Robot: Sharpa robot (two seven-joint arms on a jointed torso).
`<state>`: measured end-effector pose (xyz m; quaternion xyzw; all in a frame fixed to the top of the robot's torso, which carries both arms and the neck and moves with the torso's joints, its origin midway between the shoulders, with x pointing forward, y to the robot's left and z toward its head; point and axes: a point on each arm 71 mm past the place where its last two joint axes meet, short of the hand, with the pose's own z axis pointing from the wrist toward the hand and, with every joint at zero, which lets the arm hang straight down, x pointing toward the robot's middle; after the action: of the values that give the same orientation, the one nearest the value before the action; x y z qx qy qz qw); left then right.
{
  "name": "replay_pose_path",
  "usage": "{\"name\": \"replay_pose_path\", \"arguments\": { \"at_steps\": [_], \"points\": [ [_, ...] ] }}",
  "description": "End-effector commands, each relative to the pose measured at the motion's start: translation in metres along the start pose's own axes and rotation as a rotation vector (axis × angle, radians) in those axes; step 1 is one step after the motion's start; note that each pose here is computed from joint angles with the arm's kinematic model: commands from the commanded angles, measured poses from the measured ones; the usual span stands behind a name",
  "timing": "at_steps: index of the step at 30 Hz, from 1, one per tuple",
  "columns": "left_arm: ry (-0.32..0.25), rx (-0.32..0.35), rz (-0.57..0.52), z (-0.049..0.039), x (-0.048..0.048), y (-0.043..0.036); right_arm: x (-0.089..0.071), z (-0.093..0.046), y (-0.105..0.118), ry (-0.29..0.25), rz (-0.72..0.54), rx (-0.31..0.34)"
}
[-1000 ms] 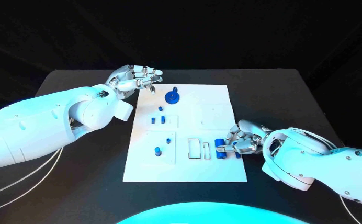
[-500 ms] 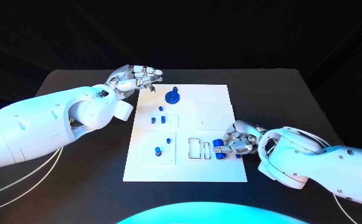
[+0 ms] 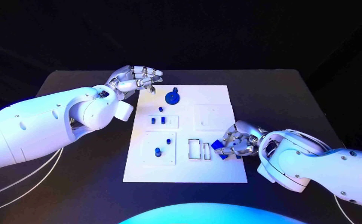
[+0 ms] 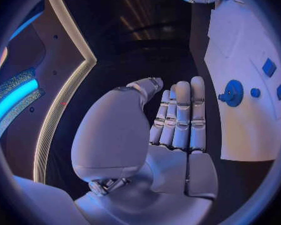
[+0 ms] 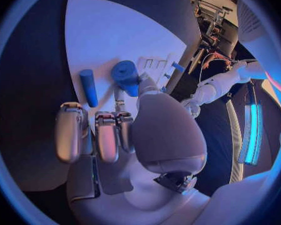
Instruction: Assemble the parts on the task board
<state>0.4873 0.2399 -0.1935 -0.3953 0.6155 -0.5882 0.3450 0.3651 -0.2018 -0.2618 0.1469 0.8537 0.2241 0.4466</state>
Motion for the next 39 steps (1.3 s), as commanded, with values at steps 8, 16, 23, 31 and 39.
{"name": "replay_pose_path", "arguments": {
  "at_steps": [8,16,23,31,39],
  "points": [
    [0.015,0.008,-0.010,0.0014,0.0023,-0.0007,-0.007,-0.006,0.016,0.032,0.192,-0.002],
    [0.014,0.008,-0.010,0.0014,0.0021,-0.0007,-0.004,-0.005,0.026,0.073,0.207,-0.014],
    [0.015,0.008,-0.010,0.0014,0.0023,-0.0007,0.001,0.003,0.034,0.087,0.189,-0.015],
    [0.014,0.008,-0.010,0.0012,0.0020,-0.0007,0.009,0.011,0.043,0.108,0.159,-0.023],
    [0.015,0.007,-0.010,0.0012,0.0020,-0.0006,0.016,0.014,0.048,0.140,0.136,-0.028]
  ]
}}
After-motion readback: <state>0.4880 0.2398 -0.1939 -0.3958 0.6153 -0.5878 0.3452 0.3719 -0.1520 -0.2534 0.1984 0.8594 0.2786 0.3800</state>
